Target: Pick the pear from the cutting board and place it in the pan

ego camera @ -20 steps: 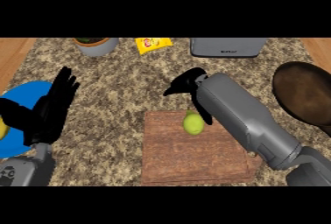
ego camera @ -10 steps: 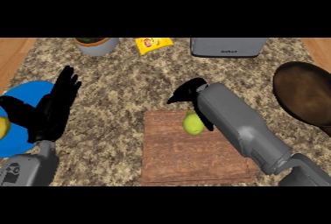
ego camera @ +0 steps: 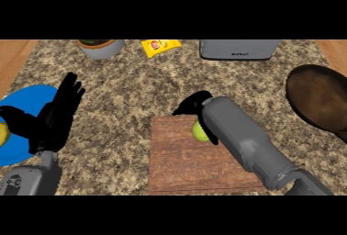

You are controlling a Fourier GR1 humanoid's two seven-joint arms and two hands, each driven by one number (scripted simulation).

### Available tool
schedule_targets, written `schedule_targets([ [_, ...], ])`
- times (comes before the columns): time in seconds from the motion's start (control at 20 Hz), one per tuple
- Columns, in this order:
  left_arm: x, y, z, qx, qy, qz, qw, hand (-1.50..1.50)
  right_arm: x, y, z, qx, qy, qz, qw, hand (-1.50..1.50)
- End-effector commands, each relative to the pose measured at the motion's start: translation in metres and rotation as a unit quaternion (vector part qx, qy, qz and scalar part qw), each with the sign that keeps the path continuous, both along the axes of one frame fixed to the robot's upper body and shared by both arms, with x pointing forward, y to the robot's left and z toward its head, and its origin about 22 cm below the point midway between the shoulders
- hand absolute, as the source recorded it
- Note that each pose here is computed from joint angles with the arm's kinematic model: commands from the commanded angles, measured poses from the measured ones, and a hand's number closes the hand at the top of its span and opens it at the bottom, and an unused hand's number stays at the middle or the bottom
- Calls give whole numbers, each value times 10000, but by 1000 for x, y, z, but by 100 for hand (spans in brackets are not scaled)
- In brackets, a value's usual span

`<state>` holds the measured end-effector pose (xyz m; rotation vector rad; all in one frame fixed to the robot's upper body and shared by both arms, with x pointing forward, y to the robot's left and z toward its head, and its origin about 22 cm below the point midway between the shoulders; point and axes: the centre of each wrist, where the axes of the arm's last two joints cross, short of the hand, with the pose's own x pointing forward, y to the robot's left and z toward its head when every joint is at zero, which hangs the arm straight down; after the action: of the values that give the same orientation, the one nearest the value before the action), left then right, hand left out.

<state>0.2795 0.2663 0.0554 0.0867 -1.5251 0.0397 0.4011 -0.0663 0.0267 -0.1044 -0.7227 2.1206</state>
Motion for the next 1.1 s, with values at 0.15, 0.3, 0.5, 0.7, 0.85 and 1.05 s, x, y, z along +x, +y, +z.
schedule_targets([
  [0.15,-7,19,-10,18,23,-62,10000,0,-3,1,-13,-121,317,35,9994,-150],
  [0.3,5,15,5,93,-33,-2,10000,0,-10,-17,-34,351,258,341,9985,150],
  [0.5,1,-25,2,96,-55,-43,9999,0,-9,-12,-29,482,239,267,9982,150],
  [0.7,9,-1,-5,24,-17,-111,9999,0,-17,-16,-44,719,188,203,9970,150],
  [0.85,10,-2,1,76,-7,-13,10000,0,-11,-12,-33,805,275,71,9963,150],
  [1.05,-2,6,4,40,42,138,9999,0,-8,-52,-36,860,-851,-1467,9818,150],
])
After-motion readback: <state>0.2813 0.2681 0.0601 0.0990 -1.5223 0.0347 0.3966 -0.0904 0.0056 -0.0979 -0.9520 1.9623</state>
